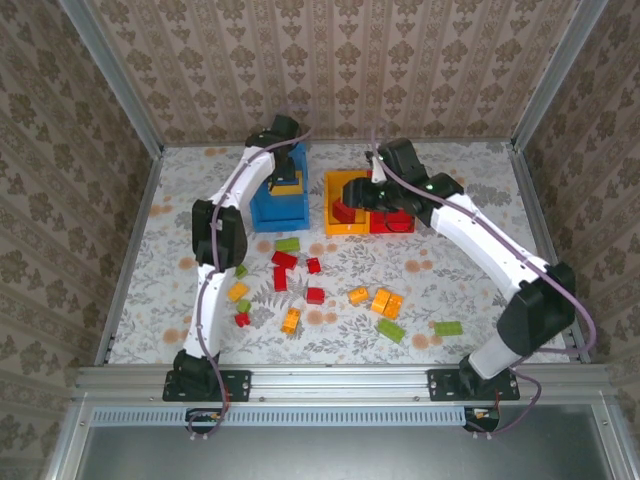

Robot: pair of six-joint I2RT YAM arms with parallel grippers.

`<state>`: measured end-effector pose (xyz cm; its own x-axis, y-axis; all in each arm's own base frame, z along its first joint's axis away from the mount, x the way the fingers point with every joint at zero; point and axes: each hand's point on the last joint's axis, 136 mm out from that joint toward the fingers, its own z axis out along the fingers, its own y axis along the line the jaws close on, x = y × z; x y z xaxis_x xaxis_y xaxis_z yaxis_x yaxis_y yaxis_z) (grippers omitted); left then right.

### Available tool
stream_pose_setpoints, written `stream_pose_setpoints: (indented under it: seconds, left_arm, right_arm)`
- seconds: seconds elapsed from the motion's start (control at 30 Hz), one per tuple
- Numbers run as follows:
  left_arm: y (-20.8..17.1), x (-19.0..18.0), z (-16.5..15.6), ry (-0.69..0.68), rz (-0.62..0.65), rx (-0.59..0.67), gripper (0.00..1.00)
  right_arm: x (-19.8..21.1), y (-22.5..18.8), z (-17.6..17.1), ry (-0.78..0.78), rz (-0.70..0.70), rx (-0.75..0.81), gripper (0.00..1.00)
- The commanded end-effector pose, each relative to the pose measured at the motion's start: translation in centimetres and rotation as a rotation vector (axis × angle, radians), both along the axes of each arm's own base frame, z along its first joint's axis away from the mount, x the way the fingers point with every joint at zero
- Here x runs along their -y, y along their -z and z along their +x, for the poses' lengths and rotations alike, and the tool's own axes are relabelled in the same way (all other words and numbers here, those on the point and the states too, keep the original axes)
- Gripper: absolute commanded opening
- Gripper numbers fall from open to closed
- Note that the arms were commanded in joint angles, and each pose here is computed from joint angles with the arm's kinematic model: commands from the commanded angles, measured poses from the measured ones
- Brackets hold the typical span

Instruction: Sort the legos into containers by color

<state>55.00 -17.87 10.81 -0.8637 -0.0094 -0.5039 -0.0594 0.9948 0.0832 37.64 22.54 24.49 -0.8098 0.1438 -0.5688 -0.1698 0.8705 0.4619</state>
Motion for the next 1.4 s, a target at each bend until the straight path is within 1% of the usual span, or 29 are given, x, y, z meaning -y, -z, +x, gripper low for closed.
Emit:
stream_pose_setpoints:
  seconds: [0.0,0.13,0.27,0.37,0.43,0.53,0.6,0.7,0.8,0.9,0.97,1.13,1.37]
  left_arm:
    - [-7.0,0.0,-1.8,-0.032,-0.041,0.094,0.59]
    - [-9.0,0.0,-3.7,-0.044,-0.073,0.109,0.61]
    - [-10.9,0.7,-6.3,-0.007,-0.137,0.136,0.62]
    - [-11.8,3.8,-9.7,0.133,-0.176,0.159,0.63]
    - [-12.4,6.4,-12.6,0.26,-0.224,0.174,0.63]
    - [-12.5,11.7,-18.6,0.545,-0.342,0.171,0.64]
    - [-12.1,14.7,-23.3,0.718,-0.383,0.13,0.64]
    - [-10.8,16.9,-29.1,0.867,-0.412,0.054,0.64]
    - [-10.4,18.1,-32.9,0.941,-0.493,0.028,0.64]
    - [-10.3,18.8,-35.1,0.994,-0.532,0.019,0.65]
    - [-10.1,19.1,-35.8,1.014,-0.531,0.007,0.65]
    - [-10.0,19.4,-35.8,1.023,-0.525,0.006,0.65]
    - [-10.3,20.2,-35.4,1.029,-0.531,0.007,0.65]
  right_arm:
    - [3.8,1.0,-2.5,0.121,-0.057,-0.061,0.54]
    - [8.5,3.6,-6.4,0.299,-0.133,-0.217,0.54]
    - [14.0,6.4,-11.7,0.543,-0.202,-0.415,0.54]
    - [16.5,8.9,-15.4,0.697,-0.165,-0.57,0.54]
    - [17.3,10.6,-17.5,0.783,-0.135,-0.652,0.55]
    - [17.8,12.9,-20.4,0.901,-0.078,-0.761,0.59]
    - [17.7,14.5,-21.9,0.962,-0.036,-0.815,0.61]
    - [17.4,16.5,-23.3,1.033,0.014,-0.882,0.62]
    - [17.5,18.1,-24.2,1.102,0.042,-0.919,0.64]
    - [17.7,19.5,-24.6,1.165,0.08,-0.941,0.65]
    - [17.9,20.2,-24.5,1.193,0.102,-0.936,0.64]
    - [17.8,21.9,-23.8,1.23,0.146,-0.95,0.65]
    - [18.7,23.1,-23.2,1.252,0.135,-0.957,0.65]
